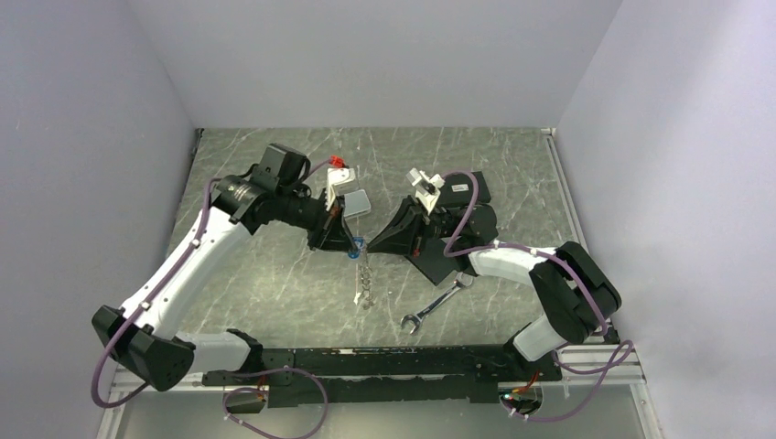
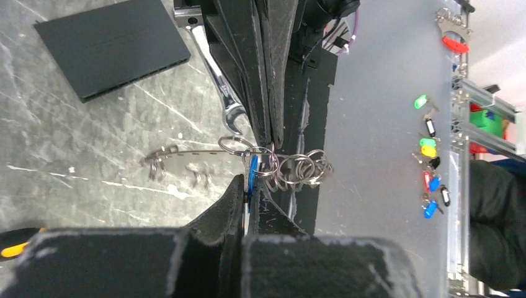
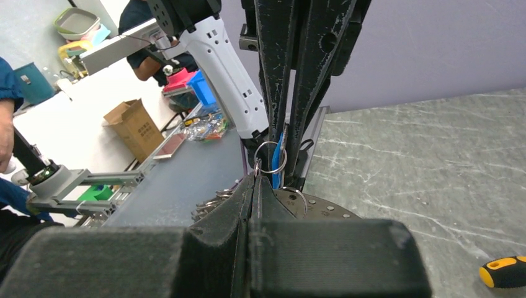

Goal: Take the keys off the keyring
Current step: Remove the key from the keyring.

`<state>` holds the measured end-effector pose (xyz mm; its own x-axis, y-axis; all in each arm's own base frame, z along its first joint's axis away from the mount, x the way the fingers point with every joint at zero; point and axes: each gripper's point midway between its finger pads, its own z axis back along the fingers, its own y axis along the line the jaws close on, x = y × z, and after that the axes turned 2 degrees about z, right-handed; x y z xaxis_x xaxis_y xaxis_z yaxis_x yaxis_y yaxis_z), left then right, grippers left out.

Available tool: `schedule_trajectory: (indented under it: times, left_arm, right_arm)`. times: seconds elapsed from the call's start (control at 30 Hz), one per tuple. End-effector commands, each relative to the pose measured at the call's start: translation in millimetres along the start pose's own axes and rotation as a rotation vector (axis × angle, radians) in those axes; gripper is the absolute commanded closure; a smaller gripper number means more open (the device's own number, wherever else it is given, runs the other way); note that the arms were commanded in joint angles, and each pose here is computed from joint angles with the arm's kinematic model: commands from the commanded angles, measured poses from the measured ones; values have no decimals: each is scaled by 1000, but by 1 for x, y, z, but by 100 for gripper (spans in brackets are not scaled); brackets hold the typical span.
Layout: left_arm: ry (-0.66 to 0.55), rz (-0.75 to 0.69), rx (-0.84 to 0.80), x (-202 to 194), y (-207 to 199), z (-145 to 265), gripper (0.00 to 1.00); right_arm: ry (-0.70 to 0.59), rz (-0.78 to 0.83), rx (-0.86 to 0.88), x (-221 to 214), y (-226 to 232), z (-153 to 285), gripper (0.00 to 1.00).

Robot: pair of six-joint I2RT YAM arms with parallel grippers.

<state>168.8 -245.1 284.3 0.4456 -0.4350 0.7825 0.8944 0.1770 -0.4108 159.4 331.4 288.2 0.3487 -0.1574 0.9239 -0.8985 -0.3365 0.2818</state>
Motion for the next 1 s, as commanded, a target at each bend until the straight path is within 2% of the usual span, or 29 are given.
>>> schedule_trajectory:
  times: [0.0, 0.4, 0.7, 0.8, 0.97]
  left_arm:
    - [-14, 29, -51, 13, -10, 2, 100]
    - [89, 190, -107, -4, -9, -6, 100]
    - [45, 309, -122, 2, -2, -4, 100]
    - [20, 298, -175, 8, -9, 0, 100]
    - [30, 344, -158, 3, -5, -3, 100]
  right_arm:
    - [-30, 200, 89, 17, 28, -1, 100]
    - [-33, 201, 104, 18, 32, -1, 100]
    - [-37, 184, 96, 17, 30, 0, 100]
    - [-35, 178, 91, 15, 28, 0, 100]
    - [-39, 160, 77, 14, 24, -1, 100]
